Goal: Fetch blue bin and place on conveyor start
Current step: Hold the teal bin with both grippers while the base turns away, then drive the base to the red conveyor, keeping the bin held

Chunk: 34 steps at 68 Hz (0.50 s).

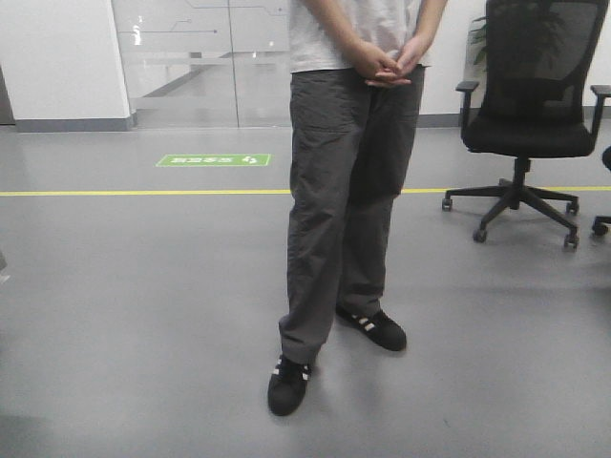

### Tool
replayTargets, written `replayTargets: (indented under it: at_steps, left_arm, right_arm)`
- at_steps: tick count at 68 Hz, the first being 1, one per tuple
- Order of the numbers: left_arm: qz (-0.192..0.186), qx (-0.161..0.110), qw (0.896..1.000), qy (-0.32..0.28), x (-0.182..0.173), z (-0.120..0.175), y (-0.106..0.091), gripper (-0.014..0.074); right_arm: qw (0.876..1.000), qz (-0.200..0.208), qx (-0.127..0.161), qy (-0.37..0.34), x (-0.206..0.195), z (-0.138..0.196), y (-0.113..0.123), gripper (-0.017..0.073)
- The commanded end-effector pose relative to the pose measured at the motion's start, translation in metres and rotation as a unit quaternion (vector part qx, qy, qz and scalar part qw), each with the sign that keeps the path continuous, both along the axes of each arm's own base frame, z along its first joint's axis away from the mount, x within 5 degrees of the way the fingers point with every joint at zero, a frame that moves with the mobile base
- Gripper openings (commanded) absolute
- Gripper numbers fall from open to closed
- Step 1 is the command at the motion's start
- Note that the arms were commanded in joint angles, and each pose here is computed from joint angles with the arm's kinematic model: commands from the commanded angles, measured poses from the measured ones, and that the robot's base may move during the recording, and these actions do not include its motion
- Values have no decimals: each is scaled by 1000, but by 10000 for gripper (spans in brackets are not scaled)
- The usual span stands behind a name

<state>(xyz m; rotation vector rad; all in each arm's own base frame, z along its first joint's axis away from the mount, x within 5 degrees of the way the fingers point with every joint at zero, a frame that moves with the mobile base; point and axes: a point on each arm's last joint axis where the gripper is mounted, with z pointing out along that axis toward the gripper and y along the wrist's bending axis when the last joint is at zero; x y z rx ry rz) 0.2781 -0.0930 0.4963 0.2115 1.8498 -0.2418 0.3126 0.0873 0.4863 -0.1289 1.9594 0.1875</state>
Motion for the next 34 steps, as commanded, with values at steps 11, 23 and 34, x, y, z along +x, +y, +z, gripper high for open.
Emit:
replayTargets:
  at_steps: [11,23,34]
  left_arm:
    - [-26,-50,998,-24,-7,12,-8,-111]
    - [-26,-50,998,-25,-7,12,-8,-111]
    - [-26,-50,998,-25,-7,12,-8,-111]
  right_arm:
    - [998,27,28,-47,-3,12,9,-153]
    - [998,27,28,-47,-3,12,9,-153]
    - [998,27,28,-47,-3,12,9,-153]
